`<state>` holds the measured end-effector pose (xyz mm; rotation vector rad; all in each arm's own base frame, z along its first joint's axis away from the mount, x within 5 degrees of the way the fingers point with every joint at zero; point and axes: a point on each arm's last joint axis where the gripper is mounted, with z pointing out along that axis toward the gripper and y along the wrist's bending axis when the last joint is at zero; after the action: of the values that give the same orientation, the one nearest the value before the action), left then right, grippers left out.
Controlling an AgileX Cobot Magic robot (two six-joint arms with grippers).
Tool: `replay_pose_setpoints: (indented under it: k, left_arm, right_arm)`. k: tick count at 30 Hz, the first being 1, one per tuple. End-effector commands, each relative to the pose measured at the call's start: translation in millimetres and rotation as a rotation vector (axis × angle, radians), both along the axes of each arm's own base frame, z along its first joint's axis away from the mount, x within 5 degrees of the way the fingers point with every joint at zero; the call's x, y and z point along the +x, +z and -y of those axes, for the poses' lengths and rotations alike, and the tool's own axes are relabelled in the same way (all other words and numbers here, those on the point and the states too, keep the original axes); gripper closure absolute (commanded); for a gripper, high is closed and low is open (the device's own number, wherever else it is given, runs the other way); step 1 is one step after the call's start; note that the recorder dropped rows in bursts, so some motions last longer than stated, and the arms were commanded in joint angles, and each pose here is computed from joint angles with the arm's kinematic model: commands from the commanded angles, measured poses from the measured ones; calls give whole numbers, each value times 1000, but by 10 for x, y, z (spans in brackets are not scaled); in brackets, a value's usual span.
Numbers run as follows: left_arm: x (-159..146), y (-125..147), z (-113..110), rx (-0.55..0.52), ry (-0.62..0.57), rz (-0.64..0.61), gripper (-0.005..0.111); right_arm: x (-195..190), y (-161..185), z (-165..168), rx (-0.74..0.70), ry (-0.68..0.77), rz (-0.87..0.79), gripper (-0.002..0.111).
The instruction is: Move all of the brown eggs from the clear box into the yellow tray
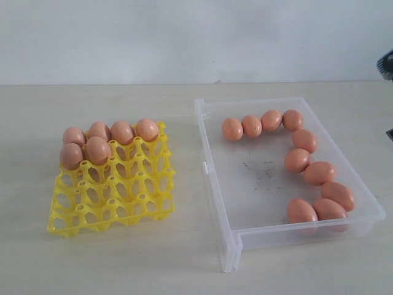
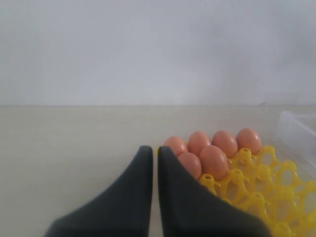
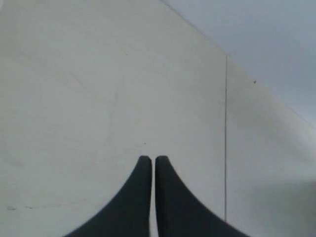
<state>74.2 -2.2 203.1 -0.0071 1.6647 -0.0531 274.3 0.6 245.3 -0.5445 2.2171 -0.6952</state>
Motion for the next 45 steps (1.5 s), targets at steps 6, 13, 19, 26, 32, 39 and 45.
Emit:
replay_pose_setpoints:
  k: [6,13,19,26,32,39,45]
  left_arm:
    - [2,-10,2,0,-3,-1,103]
    - [2,-10,2,0,-3,-1,103]
    - [2,-10,2,0,-3,-1,103]
    - [2,-10,2,0,-3,-1,103]
    - [3,-8,1,0,-2,1,103]
    - [2,-10,2,0,-3,-1,103]
    - [2,-10,2,0,-3,-1,103]
  right_arm:
    - [-72,335,-555,682,264,255,109]
    - [94,1,-470,768,-16,143,109]
    - [169,-203,-913,827,366,35,109]
    - [-24,60,-1329,534,1048,254,109]
    - [39,50,-1328,-96,957,312,109]
    - [486,225,-974,441,304,216,109]
    - [768,-51,-1030,1005,310,-231,106]
